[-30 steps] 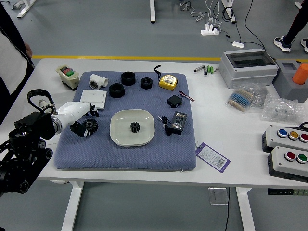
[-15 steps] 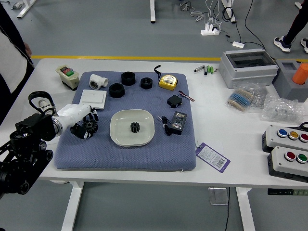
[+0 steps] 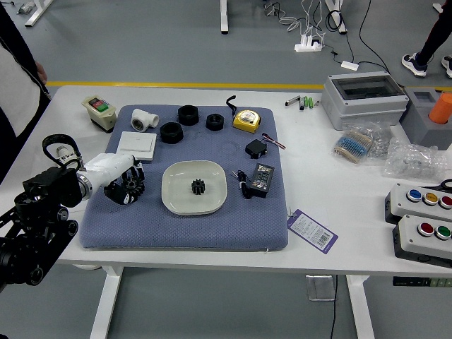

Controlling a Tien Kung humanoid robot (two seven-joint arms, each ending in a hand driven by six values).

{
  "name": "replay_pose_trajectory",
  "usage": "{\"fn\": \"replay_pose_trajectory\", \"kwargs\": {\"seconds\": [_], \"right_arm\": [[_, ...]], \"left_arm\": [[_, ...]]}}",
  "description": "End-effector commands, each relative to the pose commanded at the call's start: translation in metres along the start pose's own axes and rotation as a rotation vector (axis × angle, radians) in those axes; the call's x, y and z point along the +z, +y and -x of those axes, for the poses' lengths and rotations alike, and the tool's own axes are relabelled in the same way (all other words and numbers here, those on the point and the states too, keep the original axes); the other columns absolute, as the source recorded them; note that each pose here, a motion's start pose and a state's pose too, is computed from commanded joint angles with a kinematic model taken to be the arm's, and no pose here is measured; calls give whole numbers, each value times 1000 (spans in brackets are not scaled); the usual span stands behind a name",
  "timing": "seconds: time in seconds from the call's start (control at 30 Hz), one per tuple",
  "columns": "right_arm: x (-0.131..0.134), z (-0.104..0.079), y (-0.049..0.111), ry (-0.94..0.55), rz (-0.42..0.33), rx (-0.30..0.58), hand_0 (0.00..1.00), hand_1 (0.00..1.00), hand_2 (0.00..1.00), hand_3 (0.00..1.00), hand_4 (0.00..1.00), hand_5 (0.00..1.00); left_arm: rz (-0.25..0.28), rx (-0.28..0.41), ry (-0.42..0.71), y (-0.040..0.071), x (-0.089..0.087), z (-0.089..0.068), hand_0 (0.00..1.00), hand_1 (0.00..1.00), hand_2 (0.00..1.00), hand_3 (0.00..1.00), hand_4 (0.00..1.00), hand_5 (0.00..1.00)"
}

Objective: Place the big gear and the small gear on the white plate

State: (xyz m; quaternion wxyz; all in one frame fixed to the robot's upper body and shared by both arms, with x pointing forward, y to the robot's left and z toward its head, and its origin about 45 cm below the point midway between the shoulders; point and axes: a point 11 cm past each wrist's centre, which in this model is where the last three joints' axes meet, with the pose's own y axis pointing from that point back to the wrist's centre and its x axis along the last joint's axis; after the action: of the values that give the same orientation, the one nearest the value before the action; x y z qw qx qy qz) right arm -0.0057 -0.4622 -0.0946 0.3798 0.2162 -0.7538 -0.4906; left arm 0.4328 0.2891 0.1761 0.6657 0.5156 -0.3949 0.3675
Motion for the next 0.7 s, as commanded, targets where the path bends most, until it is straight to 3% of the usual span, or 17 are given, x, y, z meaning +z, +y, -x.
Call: {"fn": "replay_pose_trajectory", "kwargs": {"seconds": [0.27, 0.7], "right_arm": [[2, -1, 0, 2, 3, 1, 704, 728, 773, 601, 832, 692], [6, -3, 0, 6, 8, 6, 704, 728, 774, 601, 832, 692]], "left_arm": [[9, 15, 0, 1, 1, -2, 310, 359, 422, 525, 625, 2], [38, 59, 3, 4, 10, -16, 294, 341, 408, 508, 578, 2]]}}
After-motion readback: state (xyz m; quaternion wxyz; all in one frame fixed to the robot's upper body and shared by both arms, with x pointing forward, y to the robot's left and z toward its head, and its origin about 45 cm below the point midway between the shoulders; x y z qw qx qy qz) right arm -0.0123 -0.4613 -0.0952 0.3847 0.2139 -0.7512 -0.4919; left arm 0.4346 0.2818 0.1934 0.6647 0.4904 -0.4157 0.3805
